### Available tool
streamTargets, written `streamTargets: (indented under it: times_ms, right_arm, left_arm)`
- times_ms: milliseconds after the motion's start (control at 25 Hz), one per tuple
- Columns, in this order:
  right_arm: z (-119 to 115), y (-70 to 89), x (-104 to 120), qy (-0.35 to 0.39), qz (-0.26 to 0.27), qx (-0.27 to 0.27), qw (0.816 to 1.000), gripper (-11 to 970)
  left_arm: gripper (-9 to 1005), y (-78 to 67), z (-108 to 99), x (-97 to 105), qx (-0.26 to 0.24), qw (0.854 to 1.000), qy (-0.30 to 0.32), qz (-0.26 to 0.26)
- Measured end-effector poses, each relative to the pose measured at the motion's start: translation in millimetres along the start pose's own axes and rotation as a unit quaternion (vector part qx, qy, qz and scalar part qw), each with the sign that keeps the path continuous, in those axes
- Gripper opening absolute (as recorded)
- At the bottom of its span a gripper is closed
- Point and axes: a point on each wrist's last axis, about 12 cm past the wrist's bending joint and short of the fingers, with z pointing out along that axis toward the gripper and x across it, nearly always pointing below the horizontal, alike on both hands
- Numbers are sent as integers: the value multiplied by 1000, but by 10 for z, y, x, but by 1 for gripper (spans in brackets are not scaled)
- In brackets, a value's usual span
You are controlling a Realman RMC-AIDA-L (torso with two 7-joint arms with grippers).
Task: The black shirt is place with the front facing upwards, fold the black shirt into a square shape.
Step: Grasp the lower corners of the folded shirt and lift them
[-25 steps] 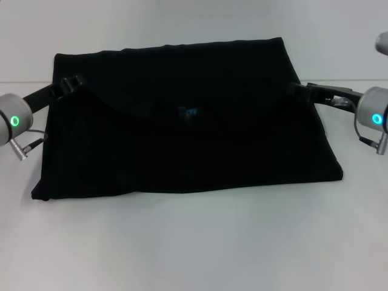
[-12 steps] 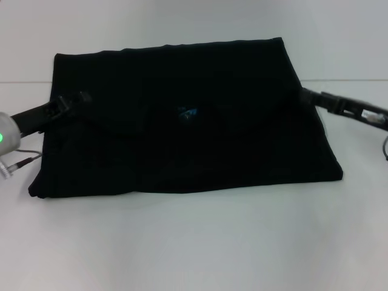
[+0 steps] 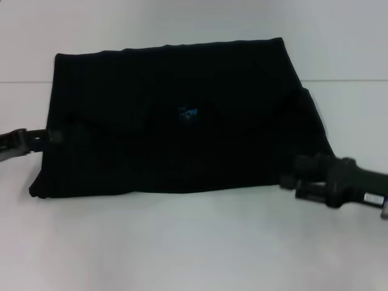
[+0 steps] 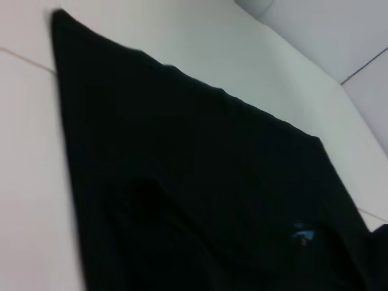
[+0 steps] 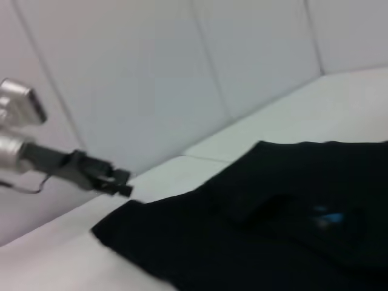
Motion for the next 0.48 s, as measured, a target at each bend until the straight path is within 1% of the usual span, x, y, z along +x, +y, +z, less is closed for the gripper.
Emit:
streamTargets:
  times_ms: [80,160,280,400,480]
  right_arm:
    - [30,53,67,7,-10,-8,1000,713]
    - [67,93,126,20,-17,-15,1000,785]
    - [133,132,172,33,-19,-21,999,894]
    - [177,160,197,36,-17,-23,999,922]
    - [188,168,204,36,-16,-24,999,923]
  left_arm:
    - [630,32,-55,4,-9,1000,-7,13]
    - [634,59,-81,18,-15,999,-7,29]
    - [639,81,-84,47,-25,998,11,55]
    - [638,86,-68,74,-31,995,28,85]
    - [671,102,-54,89,-38,994,34,96]
